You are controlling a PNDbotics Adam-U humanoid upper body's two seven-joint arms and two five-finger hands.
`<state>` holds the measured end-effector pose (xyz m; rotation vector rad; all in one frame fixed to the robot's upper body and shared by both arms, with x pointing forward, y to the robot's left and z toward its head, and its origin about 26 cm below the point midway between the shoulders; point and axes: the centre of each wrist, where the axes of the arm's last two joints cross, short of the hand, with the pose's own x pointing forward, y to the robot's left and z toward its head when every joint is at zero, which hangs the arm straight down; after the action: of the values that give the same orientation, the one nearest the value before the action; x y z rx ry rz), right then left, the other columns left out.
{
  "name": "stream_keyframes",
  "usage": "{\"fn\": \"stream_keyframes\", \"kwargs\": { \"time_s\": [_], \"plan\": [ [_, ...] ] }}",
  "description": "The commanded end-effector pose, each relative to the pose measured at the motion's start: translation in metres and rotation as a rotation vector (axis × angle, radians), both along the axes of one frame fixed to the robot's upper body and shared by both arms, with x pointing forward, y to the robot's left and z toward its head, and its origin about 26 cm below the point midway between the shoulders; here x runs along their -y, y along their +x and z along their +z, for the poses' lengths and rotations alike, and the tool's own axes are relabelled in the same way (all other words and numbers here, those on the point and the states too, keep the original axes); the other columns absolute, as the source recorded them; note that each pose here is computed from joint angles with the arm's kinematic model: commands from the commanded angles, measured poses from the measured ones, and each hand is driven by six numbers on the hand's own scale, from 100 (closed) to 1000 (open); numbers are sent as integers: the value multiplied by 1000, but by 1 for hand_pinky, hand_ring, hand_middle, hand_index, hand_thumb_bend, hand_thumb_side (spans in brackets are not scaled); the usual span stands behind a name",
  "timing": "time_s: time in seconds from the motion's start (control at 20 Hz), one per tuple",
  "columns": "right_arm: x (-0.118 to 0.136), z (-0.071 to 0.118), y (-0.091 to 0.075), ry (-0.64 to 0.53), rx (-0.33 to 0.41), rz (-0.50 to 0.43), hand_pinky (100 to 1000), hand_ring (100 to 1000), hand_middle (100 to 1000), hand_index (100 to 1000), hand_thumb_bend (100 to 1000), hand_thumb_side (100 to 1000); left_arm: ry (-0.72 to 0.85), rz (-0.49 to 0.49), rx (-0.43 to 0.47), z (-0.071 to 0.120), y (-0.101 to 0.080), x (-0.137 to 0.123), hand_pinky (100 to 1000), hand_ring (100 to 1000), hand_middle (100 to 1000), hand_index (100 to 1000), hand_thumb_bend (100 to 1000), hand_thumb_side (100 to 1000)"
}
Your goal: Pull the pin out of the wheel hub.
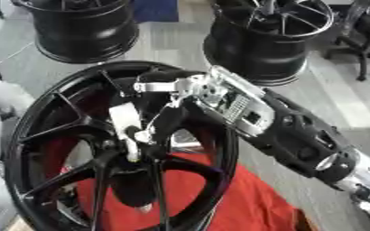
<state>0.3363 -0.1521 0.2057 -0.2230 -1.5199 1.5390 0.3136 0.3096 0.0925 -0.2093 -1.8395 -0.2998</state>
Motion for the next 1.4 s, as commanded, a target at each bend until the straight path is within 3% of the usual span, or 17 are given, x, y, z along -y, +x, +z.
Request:
{"fn": "stream_keyframes", "kwargs": {
  "time_s": [0.05, 0.55, 0.9, 1.2, 1.4],
  "plan": [
    [9, 20, -3, 17, 58, -14, 812, 717, 363, 472, 100, 198, 7, -6, 22, 7, 1, 0, 608, 630, 628, 745, 100, 865],
    [43, 59, -20, 66, 145, -75, 814, 710, 358, 470, 100, 199, 15, 20, -1, 3, -2, -6, 607, 630, 628, 745, 100, 869],
    [104, 83, -35, 86, 282, -221, 832, 725, 369, 486, 100, 202, 41, 70, -16, 0, -8, -19, 606, 631, 629, 745, 100, 867],
    [176, 60, -51, 80, 408, -519, 845, 737, 386, 511, 100, 205, 56, 115, -20, -1, -13, -27, 606, 632, 629, 744, 100, 866],
    [212, 17, -70, 47, 447, -771, 830, 725, 387, 511, 100, 213, 61, 142, -23, -2, -16, -32, 606, 632, 629, 744, 100, 868]
  ]
}}
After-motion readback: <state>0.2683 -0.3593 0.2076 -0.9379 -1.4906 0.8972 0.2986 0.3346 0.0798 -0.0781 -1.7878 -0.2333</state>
